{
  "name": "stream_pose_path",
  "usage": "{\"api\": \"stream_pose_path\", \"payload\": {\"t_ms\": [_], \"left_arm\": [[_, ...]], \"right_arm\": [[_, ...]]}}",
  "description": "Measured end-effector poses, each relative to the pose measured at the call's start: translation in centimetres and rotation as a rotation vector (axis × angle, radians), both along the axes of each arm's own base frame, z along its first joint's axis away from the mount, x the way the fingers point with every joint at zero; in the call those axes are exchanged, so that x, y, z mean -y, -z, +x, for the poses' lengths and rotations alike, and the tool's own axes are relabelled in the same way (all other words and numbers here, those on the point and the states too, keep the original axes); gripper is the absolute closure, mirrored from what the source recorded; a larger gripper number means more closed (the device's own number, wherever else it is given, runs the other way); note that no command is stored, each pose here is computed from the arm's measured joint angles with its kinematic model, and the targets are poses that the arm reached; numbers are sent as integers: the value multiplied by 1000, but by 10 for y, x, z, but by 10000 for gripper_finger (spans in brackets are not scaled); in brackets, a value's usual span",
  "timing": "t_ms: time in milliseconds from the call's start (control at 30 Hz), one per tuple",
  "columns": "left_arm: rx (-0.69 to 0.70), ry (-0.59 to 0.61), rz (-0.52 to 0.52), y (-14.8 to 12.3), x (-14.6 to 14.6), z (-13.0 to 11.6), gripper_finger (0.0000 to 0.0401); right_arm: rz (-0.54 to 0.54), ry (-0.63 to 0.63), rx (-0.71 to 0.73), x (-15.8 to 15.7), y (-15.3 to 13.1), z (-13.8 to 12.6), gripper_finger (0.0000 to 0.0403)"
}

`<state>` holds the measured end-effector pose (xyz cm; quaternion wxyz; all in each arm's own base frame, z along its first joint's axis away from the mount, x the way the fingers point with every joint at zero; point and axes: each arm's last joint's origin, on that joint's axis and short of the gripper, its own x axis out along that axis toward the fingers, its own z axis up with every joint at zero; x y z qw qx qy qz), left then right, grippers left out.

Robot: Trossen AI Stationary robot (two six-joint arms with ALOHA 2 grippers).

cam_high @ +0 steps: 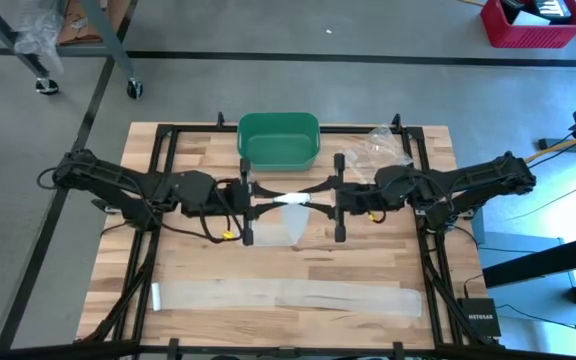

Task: Roll bandage
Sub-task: Roll the top white bandage

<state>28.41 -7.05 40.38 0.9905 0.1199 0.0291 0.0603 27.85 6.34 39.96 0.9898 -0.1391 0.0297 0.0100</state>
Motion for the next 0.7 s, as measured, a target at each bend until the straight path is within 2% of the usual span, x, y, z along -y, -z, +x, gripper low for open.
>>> {"api": "stream_pose_path", "payload": {"t_ms": [200, 400, 567, 700], "left_arm": [[30, -74, 111, -12, 9, -7, 350], [56, -126, 142, -24, 14, -13, 348], [98, -139, 125, -29, 13, -13, 348], [163, -144, 121, -37, 13, -14, 347]], "right_arm": [[2, -38, -4, -8, -30, -31, 224], [23, -2, -64, -7, -51, -57, 208], [-5, 28, -144, -5, -45, -60, 210], [-47, 181, -246, 7, -21, -55, 210]]}}
